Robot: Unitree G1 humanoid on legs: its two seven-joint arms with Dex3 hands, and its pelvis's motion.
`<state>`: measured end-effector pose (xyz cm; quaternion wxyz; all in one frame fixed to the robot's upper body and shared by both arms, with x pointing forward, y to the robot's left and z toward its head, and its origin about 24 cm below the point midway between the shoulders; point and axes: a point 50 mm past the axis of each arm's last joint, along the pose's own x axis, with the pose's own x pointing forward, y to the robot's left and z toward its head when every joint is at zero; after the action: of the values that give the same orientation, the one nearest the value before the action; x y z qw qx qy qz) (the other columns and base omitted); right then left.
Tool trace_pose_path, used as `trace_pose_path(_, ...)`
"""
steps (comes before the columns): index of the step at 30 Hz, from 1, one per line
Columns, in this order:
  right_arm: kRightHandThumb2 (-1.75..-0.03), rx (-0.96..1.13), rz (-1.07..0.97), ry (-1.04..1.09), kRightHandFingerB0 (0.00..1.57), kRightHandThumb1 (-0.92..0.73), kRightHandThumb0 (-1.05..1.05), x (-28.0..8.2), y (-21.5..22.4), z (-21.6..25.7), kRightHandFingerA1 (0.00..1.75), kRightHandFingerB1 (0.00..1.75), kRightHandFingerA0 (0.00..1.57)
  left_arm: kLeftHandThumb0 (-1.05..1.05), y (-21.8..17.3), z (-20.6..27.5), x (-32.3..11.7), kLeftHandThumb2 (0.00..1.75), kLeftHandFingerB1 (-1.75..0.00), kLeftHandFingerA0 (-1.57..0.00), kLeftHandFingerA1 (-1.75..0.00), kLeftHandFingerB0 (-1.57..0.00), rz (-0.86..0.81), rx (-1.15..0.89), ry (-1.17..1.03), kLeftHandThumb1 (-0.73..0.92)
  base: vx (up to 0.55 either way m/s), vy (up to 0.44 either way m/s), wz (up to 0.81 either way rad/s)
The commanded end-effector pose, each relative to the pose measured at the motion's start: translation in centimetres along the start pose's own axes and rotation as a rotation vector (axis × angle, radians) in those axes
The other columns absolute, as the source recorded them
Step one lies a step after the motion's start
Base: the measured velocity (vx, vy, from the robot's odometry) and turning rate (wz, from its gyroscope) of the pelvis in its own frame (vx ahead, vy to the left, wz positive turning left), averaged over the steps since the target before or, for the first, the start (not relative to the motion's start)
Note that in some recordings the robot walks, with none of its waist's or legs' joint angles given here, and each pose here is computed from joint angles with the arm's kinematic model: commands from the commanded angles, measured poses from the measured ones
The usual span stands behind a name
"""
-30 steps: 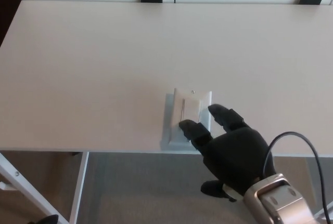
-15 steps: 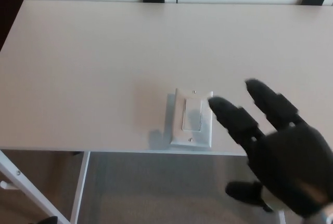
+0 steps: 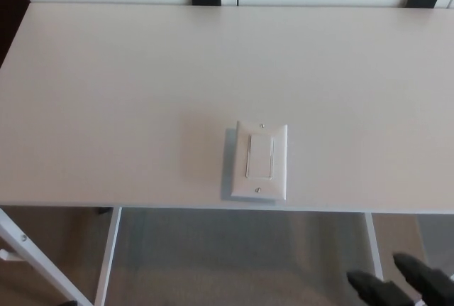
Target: The robot walk towards a table in front and then clicks the light switch button using the right hand's index finger
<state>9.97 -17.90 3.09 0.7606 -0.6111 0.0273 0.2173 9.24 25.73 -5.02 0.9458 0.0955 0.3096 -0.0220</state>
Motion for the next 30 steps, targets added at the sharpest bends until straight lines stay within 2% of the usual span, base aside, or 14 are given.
trace_pose_path(1,-0.58,0.080,0.020,0.050,0.12,-0.60,-0.59,-0.3,2.7,-2.1,0.15,0.26,0.00,-0.21,0.4,0.1,0.0,0.63,-0.33,-0.21,-0.38,-0.22,-0.002,0.034,-0.010,0.68,0.00,0.000,0.00)
trace_pose_path(3,-0.59,0.097,0.069,0.097,0.13,-0.57,-0.55,0.0,4.2,-3.5,0.14,0.26,0.00,-0.20,0.4,0.2,0.1,0.62,-0.34,-0.22,-0.39,-0.23,0.005,0.033,-0.015,0.68,0.00,0.000,0.00)
trace_pose_path(4,-0.78,0.125,0.157,0.162,0.07,-0.46,-0.62,0.3,5.8,-5.2,0.17,0.31,0.00,-0.22,0.4,0.1,0.1,0.63,-0.34,-0.22,-0.38,-0.23,0.004,0.038,-0.010,0.67,0.00,0.000,0.00)
trace_pose_path(5,-0.79,0.144,0.188,0.182,0.07,-0.46,-0.62,0.3,6.2,-5.7,0.20,0.31,0.00,-0.21,0.5,0.0,0.0,0.63,-0.34,-0.22,-0.39,-0.23,0.002,0.037,-0.009,0.68,0.00,0.000,0.00)
trace_pose_path(6,-0.59,0.162,0.203,0.194,0.10,-0.61,-0.59,0.4,6.4,-5.9,0.21,0.25,0.00,-0.21,0.5,0.0,-0.1,0.63,-0.34,-0.22,-0.38,-0.23,0.002,0.035,-0.007,0.67,0.00,0.000,0.00)
trace_pose_path(7,-0.59,0.175,0.210,0.202,0.10,-0.61,-0.59,0.5,6.5,-6.1,0.21,0.25,0.00,-0.21,0.5,0.0,-0.1,0.63,-0.34,-0.22,-0.38,-0.23,0.003,0.034,-0.006,0.67,0.00,0.000,0.00)
trace_pose_path(8,-0.80,0.188,0.206,0.208,0.07,-0.47,-0.64,0.7,6.6,-6.4,0.20,0.30,0.00,-0.22,0.6,0.0,-0.1,0.63,-0.33,-0.22,-0.38,-0.23,0.006,0.030,-0.001,0.67,0.00,0.000,0.00)
trace_pose_path(9,-0.80,0.198,0.205,0.209,0.07,-0.47,-0.63,0.8,6.6,-6.5,0.20,0.30,0.00,-0.22,0.6,0.0,-0.1,0.63,-0.34,-0.23,-0.38,-0.23,0.008,0.036,-0.002,0.66,0.00,0.000,0.00)
trace_pose_path(10,-0.59,0.215,0.209,0.209,0.10,-0.62,-0.58,0.8,6.6,-6.5,0.24,0.26,0.00,-0.22,0.6,0.1,-0.1,0.63,-0.33,-0.21,-0.38,-0.22,0.003,0.043,-0.002,0.68,0.00,0.000,0.00)
trace_pose_path(15,-0.59,0.237,0.218,0.204,0.08,-0.62,-0.58,0.9,6.7,-6.6,0.21,0.25,0.00,-0.25,0.7,0.1,-0.1,0.63,-0.34,-0.22,-0.38,-0.22,-0.005,0.056,-0.008,0.66,0.00,0.000,0.00)
trace_pose_path(17,-0.79,0.244,0.210,0.206,0.09,-0.47,-0.67,0.9,6.7,-6.8,0.18,0.26,0.00,-0.23,0.6,0.3,-0.1,0.63,-0.34,-0.22,-0.39,-0.22,-0.003,0.059,-0.010,0.67,0.00,0.000,0.00)
trace_pose_path(26,-0.79,0.240,0.188,0.209,0.10,-0.47,-0.68,1.1,6.6,-7.0,0.16,0.24,0.00,-0.23,0.8,0.4,0.0,0.63,-0.34,-0.21,-0.38,-0.22,-0.010,0.073,-0.012,0.67,0.00,0.000,0.00)
trace_pose_path(28,-0.60,0.251,0.175,0.208,0.08,-0.59,-0.57,1.3,6.5,-7.1,0.17,0.24,0.00,-0.21,0.9,0.6,0.2,0.63,-0.34,-0.22,-0.39,-0.23,-0.007,0.079,-0.019,0.67,0.00,0.000,0.00)
trace_pose_path(30,-0.79,0.276,0.161,0.211,0.07,-0.46,-0.63,1.3,6.4,-7.2,0.19,0.27,0.00,-0.21,0.8,0.6,0.2,0.62,-0.34,-0.23,-0.39,-0.23,-0.009,0.083,-0.025,0.67,0.00,0.000,0.00)
